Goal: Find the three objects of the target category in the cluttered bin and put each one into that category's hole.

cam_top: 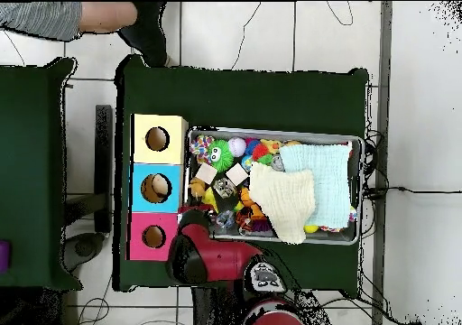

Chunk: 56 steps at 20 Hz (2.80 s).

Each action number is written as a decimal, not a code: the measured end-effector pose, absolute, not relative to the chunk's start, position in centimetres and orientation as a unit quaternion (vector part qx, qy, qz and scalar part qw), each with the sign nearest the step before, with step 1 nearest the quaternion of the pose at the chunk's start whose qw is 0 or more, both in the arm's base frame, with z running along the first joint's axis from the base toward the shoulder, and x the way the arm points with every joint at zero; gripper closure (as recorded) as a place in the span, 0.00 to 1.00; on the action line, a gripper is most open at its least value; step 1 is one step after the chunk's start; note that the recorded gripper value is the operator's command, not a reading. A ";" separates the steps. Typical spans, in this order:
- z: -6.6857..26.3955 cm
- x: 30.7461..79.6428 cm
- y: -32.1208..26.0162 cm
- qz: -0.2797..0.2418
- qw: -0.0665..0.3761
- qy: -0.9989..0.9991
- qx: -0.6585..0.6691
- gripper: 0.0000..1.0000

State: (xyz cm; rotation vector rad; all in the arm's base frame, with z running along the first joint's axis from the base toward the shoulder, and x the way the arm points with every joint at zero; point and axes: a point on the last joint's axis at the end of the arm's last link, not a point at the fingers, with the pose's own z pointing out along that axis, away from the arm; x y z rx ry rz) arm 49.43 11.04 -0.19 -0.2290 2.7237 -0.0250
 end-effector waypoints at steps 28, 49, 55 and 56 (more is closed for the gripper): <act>8.0 53.5 11.9 0.006 0.212 0.972 -0.097 1.00; 16.3 53.6 7.6 0.008 0.198 0.978 -0.068 1.00; 17.9 52.4 10.2 0.009 0.184 0.979 -0.090 1.00; 18.1 52.3 10.6 0.009 0.184 0.979 -0.093 1.00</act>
